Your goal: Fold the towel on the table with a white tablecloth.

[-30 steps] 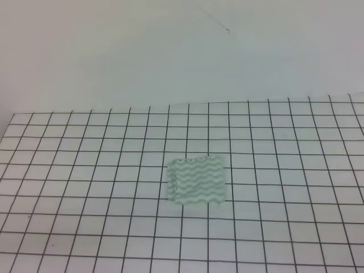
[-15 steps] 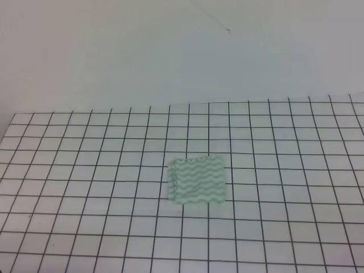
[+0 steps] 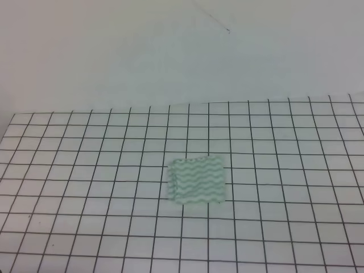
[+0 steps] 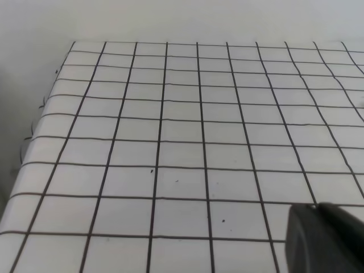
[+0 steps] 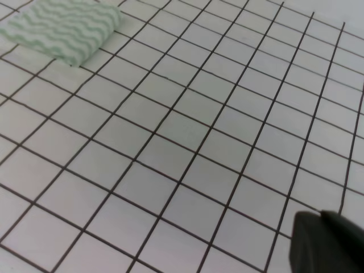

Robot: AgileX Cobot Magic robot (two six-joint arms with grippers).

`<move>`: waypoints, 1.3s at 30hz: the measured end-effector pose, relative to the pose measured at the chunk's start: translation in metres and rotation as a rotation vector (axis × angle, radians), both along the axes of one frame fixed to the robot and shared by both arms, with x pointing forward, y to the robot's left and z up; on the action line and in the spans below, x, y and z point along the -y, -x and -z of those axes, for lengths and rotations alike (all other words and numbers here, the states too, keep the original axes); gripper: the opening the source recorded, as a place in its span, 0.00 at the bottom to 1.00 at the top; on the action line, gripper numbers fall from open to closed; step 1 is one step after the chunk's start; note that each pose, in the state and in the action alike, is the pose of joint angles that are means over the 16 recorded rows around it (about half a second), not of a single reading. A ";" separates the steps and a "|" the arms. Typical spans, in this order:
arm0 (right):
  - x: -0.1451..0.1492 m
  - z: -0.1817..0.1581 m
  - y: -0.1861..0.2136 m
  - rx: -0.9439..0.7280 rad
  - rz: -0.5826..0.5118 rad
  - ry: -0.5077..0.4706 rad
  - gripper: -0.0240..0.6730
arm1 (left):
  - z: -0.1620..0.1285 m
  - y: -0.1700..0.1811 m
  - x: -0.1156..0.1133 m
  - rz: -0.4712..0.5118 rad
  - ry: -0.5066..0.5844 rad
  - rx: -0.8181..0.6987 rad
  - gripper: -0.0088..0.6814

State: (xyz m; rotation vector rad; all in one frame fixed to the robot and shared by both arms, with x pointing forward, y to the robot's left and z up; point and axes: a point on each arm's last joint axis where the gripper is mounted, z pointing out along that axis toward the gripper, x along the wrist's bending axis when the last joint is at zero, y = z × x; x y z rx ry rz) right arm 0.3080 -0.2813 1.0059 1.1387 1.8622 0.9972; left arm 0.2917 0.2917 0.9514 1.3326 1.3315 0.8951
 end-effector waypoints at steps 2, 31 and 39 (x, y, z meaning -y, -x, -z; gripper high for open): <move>0.002 -0.001 0.001 0.010 0.024 -0.004 0.03 | 0.000 0.000 0.000 0.000 -0.001 0.000 0.01; 0.030 0.053 0.017 0.236 0.503 -0.140 0.03 | 0.000 0.000 0.000 0.002 -0.010 0.002 0.01; 0.029 0.057 0.017 0.201 0.477 -0.070 0.03 | 0.000 0.000 0.000 0.002 -0.010 0.002 0.01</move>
